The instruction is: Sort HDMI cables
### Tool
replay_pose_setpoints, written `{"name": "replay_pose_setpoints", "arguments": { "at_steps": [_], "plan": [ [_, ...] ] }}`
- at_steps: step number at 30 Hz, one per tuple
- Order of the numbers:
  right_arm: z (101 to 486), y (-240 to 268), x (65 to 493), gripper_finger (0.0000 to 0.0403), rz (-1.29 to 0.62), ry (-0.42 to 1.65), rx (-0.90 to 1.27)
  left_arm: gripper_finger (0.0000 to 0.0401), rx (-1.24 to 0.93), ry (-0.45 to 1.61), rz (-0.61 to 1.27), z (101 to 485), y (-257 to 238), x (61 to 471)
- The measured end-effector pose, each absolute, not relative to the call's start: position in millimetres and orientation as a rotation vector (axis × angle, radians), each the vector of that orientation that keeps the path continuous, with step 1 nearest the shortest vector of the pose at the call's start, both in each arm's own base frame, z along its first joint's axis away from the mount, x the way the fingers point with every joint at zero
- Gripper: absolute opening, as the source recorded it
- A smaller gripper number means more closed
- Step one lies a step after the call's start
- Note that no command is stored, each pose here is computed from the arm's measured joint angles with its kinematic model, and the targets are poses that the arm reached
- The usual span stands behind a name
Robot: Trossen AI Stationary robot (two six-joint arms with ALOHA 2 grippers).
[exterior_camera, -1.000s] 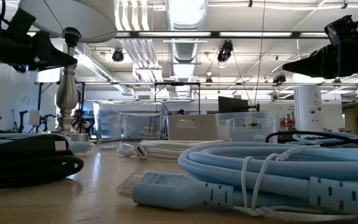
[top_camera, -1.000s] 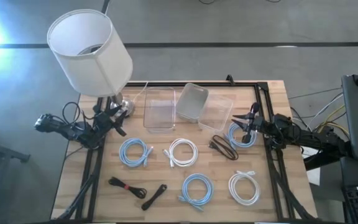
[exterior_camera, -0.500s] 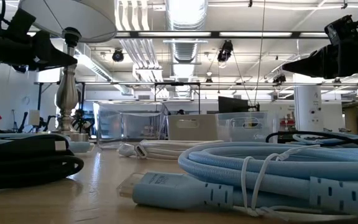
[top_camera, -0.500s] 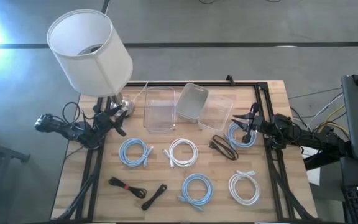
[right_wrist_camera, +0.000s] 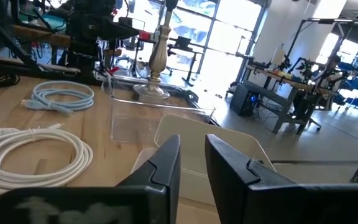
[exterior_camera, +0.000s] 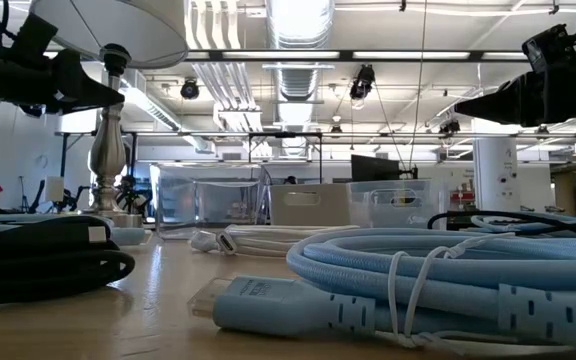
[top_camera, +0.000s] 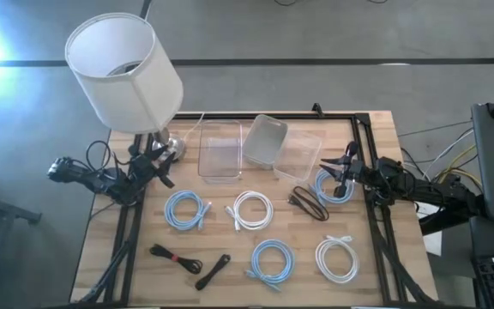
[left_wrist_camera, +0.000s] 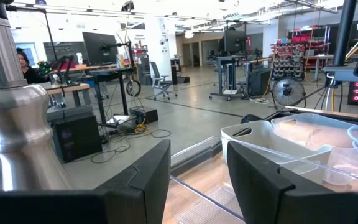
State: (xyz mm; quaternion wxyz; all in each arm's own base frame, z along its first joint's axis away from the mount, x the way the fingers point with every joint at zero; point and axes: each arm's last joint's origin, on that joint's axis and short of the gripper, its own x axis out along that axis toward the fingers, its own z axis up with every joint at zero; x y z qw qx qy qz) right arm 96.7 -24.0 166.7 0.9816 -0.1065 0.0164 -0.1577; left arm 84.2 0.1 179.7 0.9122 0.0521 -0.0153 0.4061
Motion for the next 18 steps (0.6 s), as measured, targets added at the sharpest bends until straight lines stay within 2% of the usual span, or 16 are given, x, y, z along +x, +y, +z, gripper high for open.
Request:
{"name": "replay_pose_setpoints", "arguments": {
  "at_steps": [18],
  "plan": [
    [166.7,-23.9,96.7,0.0081,-0.317,0.032,-0.212,0.0163,0.107,-0.032,0.838,179.7,0.3,84.2]
  ]
}}
